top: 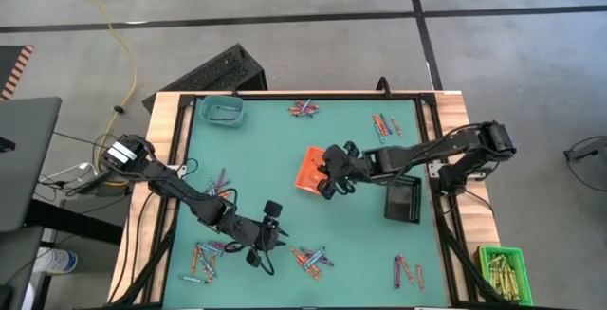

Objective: Sort crayons
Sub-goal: Put the orange crayon into the orange bin

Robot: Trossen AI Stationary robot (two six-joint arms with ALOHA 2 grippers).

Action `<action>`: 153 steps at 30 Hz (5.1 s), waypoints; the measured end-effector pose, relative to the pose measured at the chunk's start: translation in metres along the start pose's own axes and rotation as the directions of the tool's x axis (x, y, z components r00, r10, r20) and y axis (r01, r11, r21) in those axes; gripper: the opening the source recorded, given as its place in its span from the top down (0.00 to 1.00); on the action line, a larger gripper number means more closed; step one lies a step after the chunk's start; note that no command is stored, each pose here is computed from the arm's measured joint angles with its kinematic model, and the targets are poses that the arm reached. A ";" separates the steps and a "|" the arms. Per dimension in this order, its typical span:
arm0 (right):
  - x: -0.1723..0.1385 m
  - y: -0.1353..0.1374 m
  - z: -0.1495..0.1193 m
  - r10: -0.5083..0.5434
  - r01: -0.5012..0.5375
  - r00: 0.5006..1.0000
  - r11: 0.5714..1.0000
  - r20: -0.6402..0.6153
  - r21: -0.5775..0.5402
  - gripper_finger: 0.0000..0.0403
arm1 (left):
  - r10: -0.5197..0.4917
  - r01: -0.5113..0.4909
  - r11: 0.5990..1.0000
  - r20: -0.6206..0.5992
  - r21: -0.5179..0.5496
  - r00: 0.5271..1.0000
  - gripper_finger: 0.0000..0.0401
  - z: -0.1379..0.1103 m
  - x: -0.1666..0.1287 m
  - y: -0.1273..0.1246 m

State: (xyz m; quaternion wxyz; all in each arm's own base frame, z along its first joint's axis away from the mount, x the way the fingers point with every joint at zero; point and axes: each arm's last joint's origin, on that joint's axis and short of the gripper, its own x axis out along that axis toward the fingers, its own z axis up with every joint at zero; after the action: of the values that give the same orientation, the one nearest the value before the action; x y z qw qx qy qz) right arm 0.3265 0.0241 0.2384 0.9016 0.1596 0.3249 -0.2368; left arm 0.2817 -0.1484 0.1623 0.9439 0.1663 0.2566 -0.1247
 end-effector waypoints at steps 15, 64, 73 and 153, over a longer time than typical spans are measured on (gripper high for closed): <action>0.001 -0.003 0.001 -0.040 0.040 0.999 0.999 0.017 0.000 0.75 | 0.000 0.000 1.000 0.000 -0.011 1.000 0.75 0.000 0.000 0.000; -0.137 0.109 -0.163 0.388 -0.416 0.670 0.902 -0.633 0.113 0.75 | -0.007 0.007 0.999 -0.003 -0.037 1.000 0.75 0.000 0.000 0.000; -0.177 0.095 -0.208 0.205 -0.107 0.707 0.977 -0.677 0.184 0.75 | 0.007 -0.007 0.999 -0.006 -0.047 1.000 0.75 -0.001 0.001 0.004; -0.179 0.078 -0.223 -0.310 0.327 0.712 0.940 -0.630 -0.093 1.00 | 0.035 -0.034 0.999 0.011 -0.038 0.999 0.75 0.000 0.003 0.014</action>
State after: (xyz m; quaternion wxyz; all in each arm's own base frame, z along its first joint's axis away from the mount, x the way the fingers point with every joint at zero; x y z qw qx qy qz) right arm 0.1329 0.2462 0.2024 0.6817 0.1829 0.6298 -0.3244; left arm 0.2891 -0.1366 0.1643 0.9504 0.1520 0.2507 -0.1043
